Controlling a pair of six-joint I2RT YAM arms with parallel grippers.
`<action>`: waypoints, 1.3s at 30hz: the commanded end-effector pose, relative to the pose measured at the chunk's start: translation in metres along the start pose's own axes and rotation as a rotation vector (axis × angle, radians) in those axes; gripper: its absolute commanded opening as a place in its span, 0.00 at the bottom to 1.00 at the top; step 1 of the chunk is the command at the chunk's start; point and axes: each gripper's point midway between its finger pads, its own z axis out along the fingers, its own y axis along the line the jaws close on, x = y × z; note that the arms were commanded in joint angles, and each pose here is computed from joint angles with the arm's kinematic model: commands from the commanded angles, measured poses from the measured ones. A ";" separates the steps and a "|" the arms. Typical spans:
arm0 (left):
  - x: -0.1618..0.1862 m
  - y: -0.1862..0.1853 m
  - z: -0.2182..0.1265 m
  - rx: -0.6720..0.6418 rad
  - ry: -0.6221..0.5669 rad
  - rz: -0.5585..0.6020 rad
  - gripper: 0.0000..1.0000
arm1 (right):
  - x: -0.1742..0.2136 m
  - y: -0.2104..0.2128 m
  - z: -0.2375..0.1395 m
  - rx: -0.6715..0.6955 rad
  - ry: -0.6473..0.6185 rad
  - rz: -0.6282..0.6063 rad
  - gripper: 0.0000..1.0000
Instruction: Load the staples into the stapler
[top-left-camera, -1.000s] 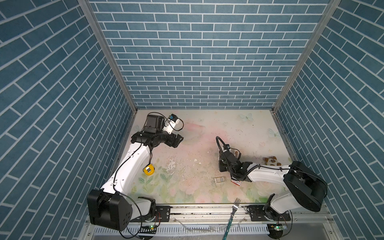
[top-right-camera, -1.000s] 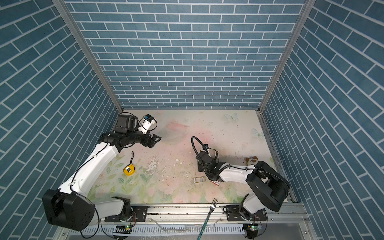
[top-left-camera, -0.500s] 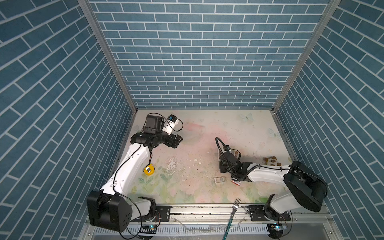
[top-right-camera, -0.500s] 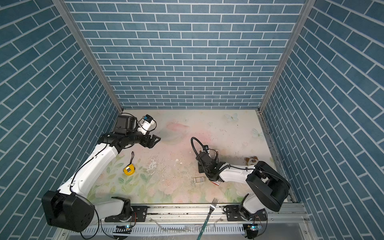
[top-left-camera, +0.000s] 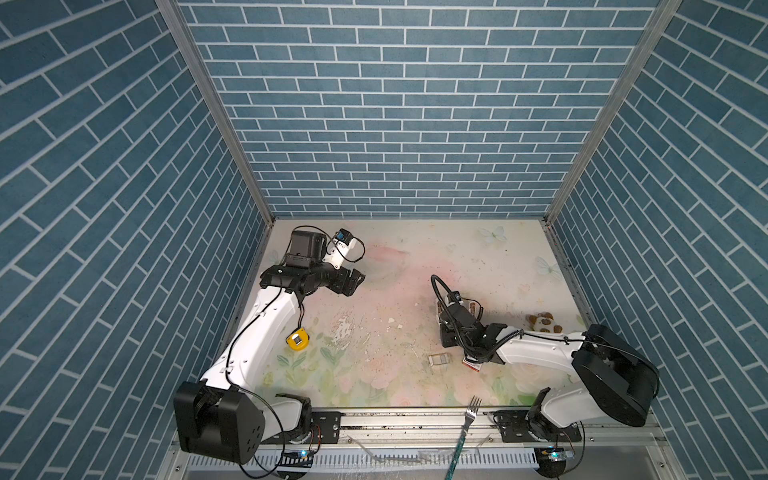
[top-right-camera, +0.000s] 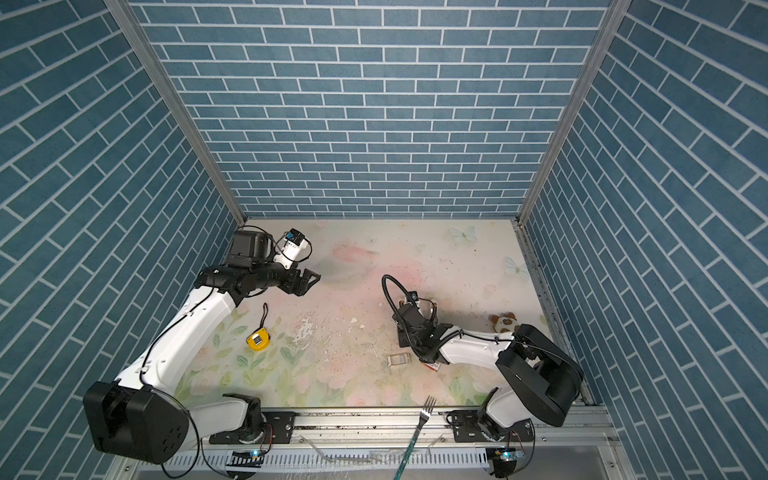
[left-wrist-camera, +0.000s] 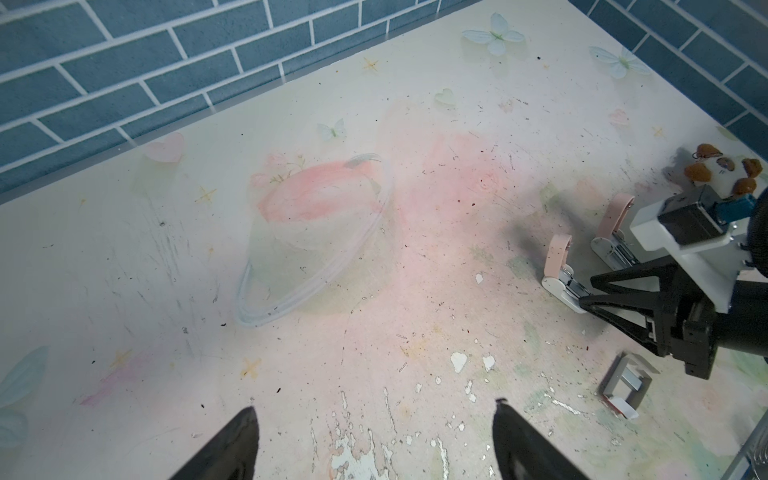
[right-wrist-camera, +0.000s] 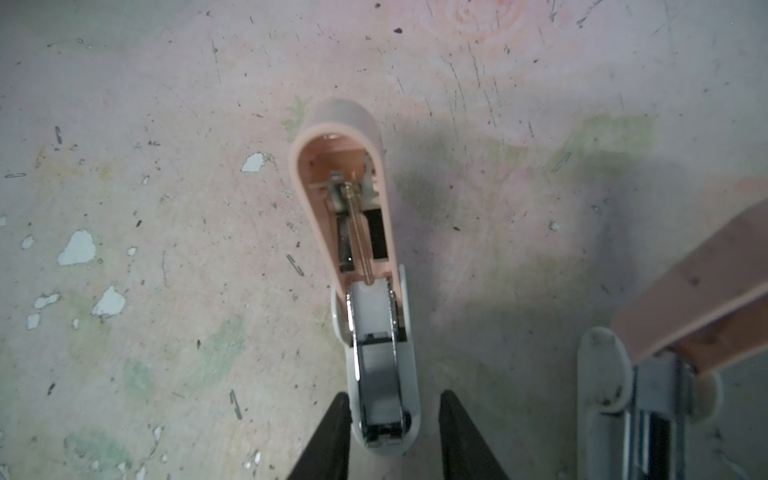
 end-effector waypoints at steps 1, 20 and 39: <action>0.000 0.003 -0.003 -0.009 -0.010 -0.006 0.89 | -0.019 0.004 -0.013 -0.002 -0.032 -0.020 0.39; -0.003 0.000 -0.005 0.015 -0.008 -0.008 0.90 | -0.008 0.003 -0.068 -0.122 0.024 0.061 0.25; 0.000 -0.068 0.007 0.283 0.087 0.166 0.93 | 0.050 0.056 -0.082 -0.284 0.266 0.100 0.35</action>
